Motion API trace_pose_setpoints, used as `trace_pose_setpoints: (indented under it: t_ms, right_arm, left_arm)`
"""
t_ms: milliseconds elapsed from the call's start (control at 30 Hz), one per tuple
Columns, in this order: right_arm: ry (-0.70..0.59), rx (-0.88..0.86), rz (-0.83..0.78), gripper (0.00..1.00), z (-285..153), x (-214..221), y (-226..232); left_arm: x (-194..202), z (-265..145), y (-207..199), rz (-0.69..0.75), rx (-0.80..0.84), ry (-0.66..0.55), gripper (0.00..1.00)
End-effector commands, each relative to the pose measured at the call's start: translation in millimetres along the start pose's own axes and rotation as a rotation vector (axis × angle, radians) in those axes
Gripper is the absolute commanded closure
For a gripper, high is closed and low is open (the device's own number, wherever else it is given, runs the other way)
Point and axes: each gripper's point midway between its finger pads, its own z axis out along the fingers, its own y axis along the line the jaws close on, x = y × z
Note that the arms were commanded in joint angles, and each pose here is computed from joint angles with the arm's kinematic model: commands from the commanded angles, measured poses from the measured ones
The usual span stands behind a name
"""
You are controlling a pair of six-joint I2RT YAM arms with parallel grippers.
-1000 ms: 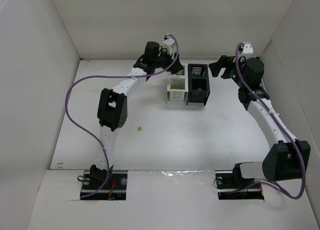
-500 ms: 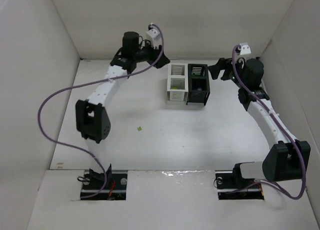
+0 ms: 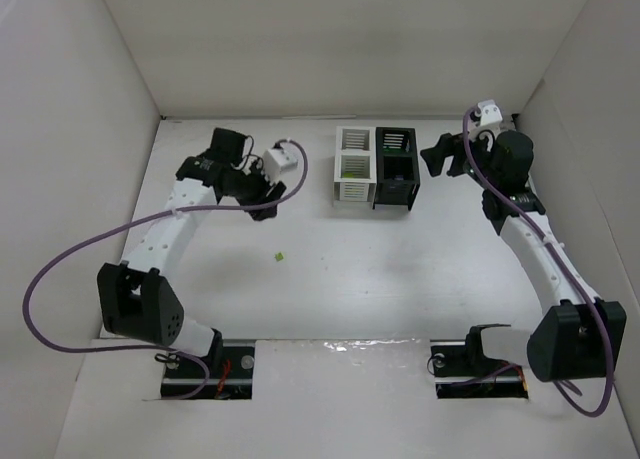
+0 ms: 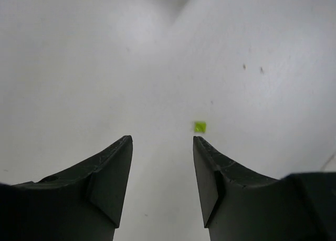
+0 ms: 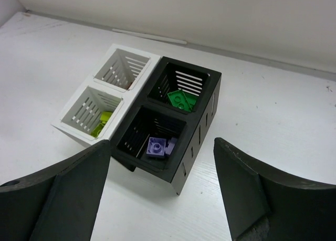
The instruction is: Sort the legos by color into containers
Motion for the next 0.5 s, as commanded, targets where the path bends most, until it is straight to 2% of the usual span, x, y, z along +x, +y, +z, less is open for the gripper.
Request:
trace_pose_setpoints:
  t_ms: [0,167,300,467]
  right_arm:
    - [-0.02,-0.017,-0.034,0.16,-6,-6,2]
    - [-0.044,-0.028,-0.045,0.16,-10,-17,8]
    - [-0.044,-0.037,-0.038,0.16,-14,-17,14]
    - [-0.055,-0.027,-0.041,0.16,-18,-19,14]
  left_arm:
    - [47,-2,-21,0.08,0.01,0.17,0.54]
    - [70,30,-54,0.061,0.089,0.266,0.53]
    - [85,51,-64,0.072,0.102,0.365,0.53]
    - [105,69,-66,0.019,0.061,0.492,0.53]
